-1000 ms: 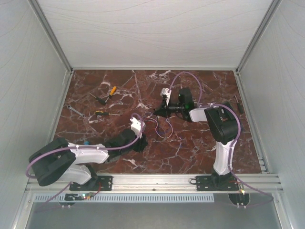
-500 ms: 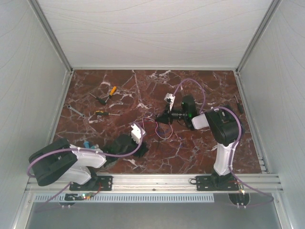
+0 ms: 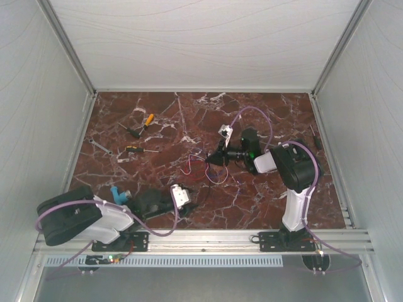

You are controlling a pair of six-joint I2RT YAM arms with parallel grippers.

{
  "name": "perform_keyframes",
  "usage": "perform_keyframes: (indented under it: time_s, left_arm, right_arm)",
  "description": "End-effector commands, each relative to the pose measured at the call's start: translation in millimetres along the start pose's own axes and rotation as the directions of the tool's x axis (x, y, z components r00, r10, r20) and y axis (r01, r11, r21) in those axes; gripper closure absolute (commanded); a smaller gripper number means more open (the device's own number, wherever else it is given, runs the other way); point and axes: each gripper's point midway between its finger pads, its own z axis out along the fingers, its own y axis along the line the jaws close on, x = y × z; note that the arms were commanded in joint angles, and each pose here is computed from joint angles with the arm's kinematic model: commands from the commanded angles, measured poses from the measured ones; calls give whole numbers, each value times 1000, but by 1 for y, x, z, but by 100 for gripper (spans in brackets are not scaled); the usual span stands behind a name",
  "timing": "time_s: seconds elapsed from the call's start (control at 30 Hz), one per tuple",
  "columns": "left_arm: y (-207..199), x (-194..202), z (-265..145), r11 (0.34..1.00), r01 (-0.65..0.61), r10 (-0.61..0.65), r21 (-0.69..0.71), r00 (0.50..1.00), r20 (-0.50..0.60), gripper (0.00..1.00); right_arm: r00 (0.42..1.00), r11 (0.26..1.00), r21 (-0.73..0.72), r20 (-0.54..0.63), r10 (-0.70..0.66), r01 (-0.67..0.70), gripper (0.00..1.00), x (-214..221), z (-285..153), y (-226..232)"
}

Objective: Zip-tie the wires
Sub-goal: Tie the cable at the center of the board.

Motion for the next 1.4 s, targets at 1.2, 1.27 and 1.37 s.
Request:
perform_keyframes:
  time_s: [1.2,1.27,1.37]
  left_arm:
    - [-3,2,67,950,-287,260,125,946,193,70]
    - [-3,1,71,948,-293,265,125,943,201,71]
    - [0,-6,75,948,-296,266,117,938,221,75]
  right_arm:
    - [999,997,-61,12,52,-51,100,-2,-2,14]
    - [998,996,-65,11,57,-56,100,-2,-2,15]
    - [998,995,-73,13,62,-61,100,-2,-2,16]
